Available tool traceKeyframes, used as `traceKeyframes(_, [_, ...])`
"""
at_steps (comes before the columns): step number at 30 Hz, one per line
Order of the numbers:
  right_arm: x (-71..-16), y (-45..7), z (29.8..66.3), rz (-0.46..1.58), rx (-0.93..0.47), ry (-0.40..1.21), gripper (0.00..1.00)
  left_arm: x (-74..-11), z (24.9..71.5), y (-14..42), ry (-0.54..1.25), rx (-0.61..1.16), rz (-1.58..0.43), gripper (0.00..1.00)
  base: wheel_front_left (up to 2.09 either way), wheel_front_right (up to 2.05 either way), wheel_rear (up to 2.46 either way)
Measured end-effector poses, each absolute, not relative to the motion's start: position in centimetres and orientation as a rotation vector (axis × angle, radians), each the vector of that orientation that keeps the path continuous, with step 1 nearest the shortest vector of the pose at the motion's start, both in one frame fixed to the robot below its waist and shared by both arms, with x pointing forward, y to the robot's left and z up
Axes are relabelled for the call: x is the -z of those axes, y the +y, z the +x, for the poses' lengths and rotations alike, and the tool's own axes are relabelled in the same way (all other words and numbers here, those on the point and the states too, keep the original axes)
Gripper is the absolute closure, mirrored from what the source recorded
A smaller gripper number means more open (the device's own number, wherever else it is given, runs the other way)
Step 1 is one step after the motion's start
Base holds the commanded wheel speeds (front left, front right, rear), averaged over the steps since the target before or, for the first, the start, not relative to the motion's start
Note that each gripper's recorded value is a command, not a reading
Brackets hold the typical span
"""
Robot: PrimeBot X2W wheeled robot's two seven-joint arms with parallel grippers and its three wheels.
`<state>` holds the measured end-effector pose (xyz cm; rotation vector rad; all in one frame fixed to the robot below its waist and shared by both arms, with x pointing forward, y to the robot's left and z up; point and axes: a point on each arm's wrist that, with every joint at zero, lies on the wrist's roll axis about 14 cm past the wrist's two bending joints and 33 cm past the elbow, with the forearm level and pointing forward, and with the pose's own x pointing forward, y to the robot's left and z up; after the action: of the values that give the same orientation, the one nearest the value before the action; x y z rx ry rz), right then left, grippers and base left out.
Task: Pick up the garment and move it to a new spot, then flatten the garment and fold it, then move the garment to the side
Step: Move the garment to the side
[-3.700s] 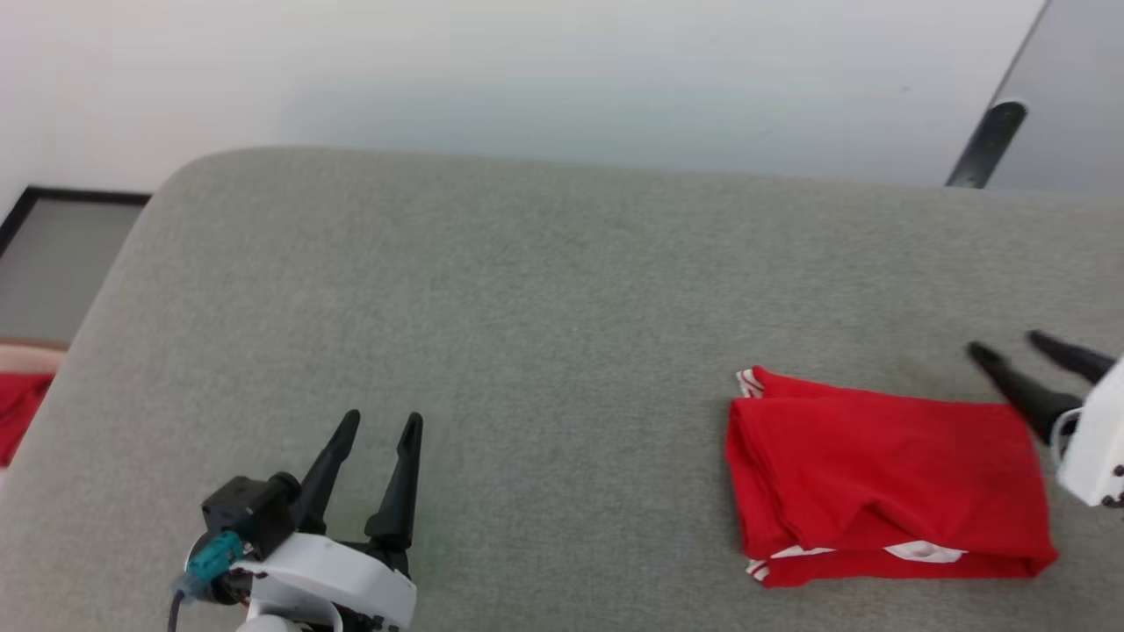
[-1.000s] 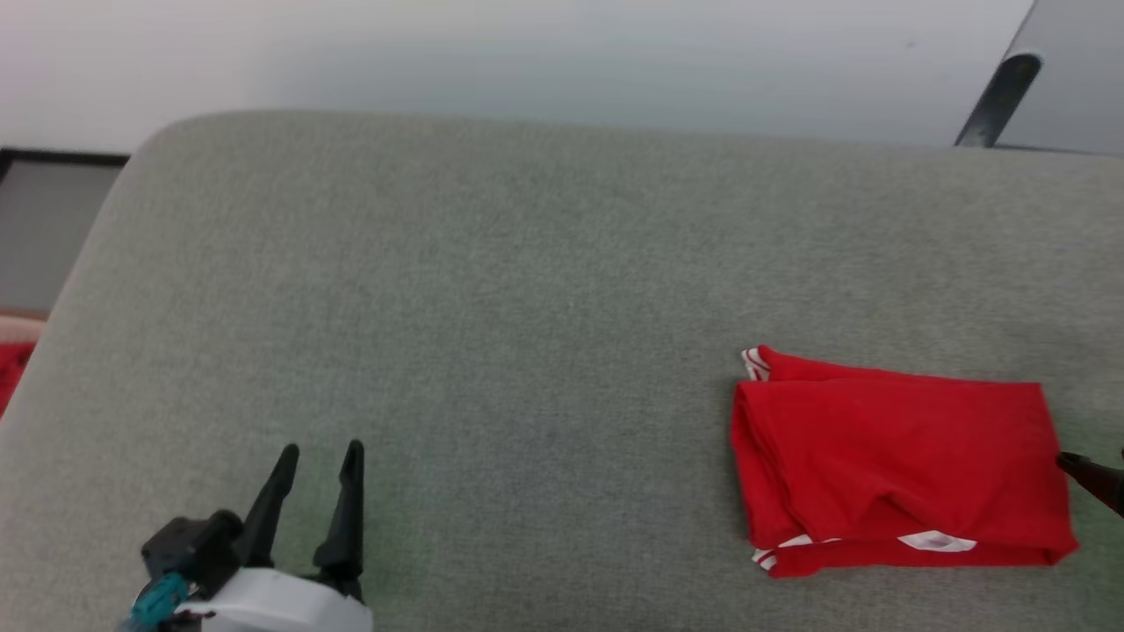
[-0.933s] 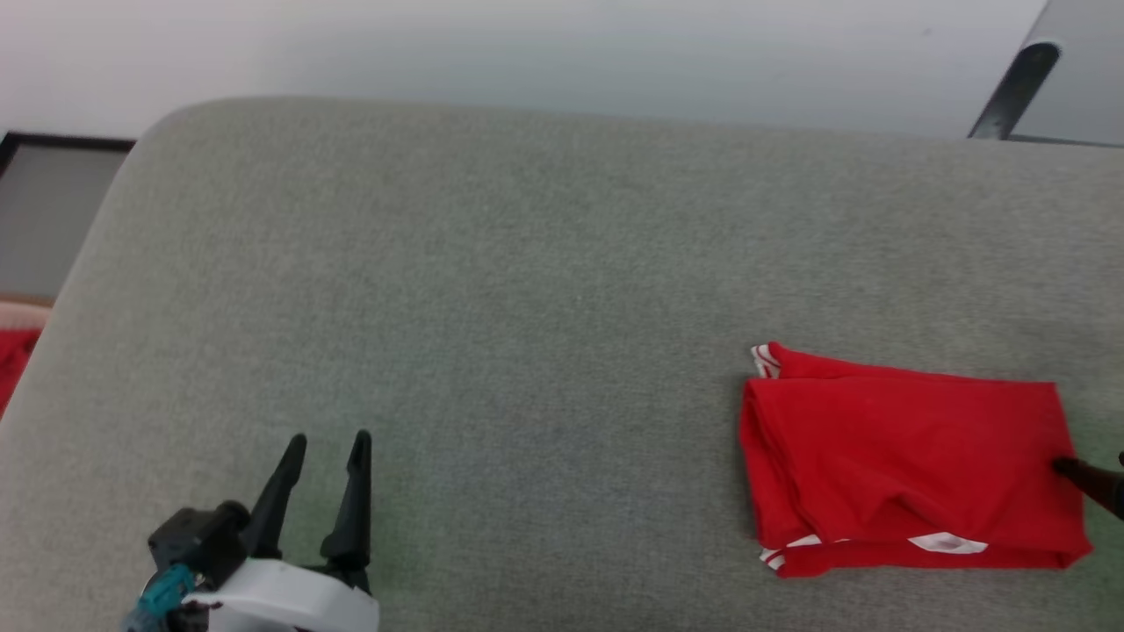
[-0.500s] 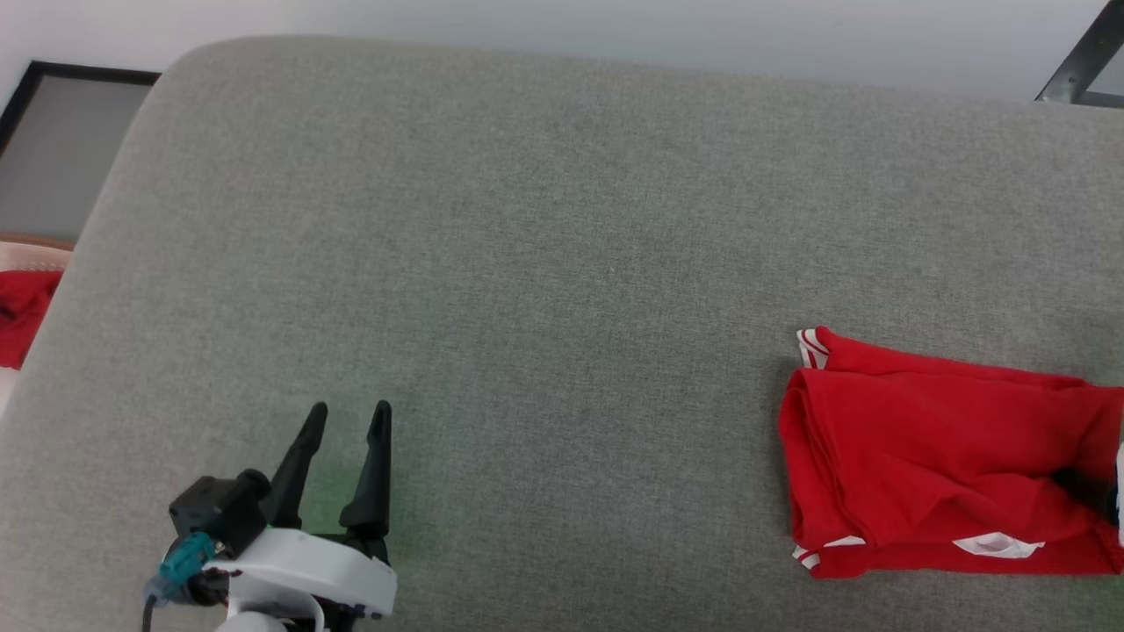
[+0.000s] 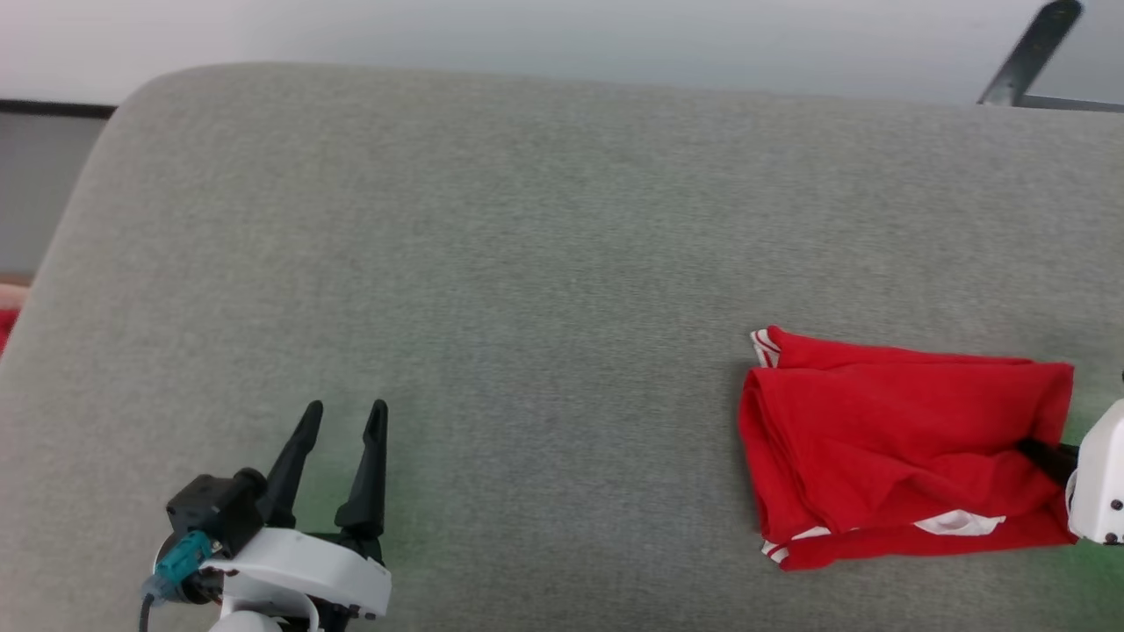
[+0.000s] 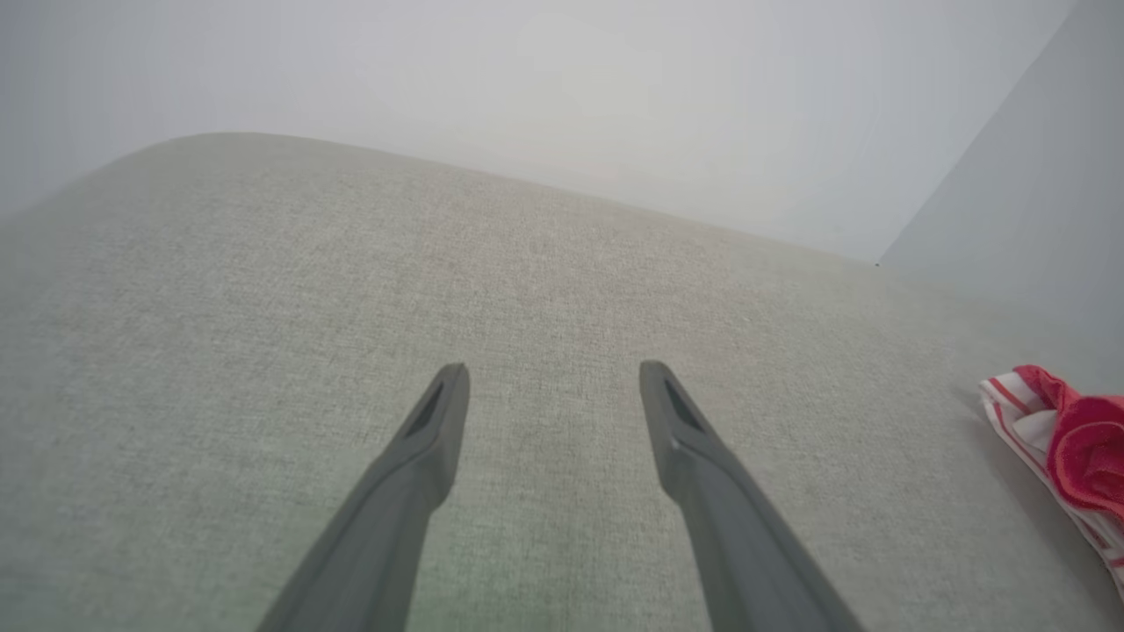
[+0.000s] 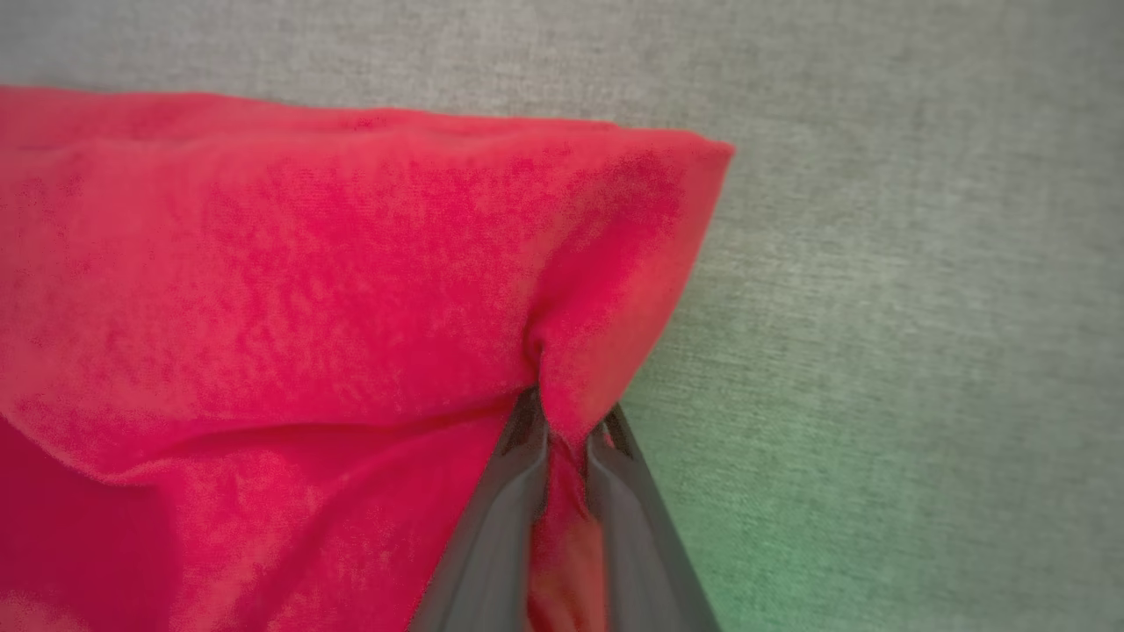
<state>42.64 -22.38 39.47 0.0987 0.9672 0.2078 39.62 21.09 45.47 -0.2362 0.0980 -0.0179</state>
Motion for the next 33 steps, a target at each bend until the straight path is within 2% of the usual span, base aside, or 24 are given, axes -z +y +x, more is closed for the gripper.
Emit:
traceKeyframes(9, [-42.2,-29.1,41.9,0.142,-0.036,0.85,1.0,-45.8,41.5,17.9,0.089,0.123,-0.238,0.0,0.0,0.0,0.0])
traceKeyframes(18, [-47.4,-39.6,42.0,0.023,0.218,0.688,1.0,-46.8,45.2,13.4,0.063,0.282,-0.22,0.0,0.0,0.0,0.0])
traceKeyframes(24, [-47.9,-44.2,42.0,-0.043,0.355,0.673,1.0,-47.9,47.9,10.7,0.025,0.374,-0.204,0.0,0.0,0.0,0.0])
traceKeyframes(26, [-47.5,-44.0,42.5,0.012,0.355,0.672,1.0,-47.9,48.4,10.0,0.024,0.396,-0.205,0.0,0.0,0.0,0.0])
traceKeyframes(33, [-46.2,-44.5,43.4,-0.094,0.361,0.687,1.0,-46.2,49.3,8.9,0.063,0.426,-0.207,0.0,0.0,0.0,0.0])
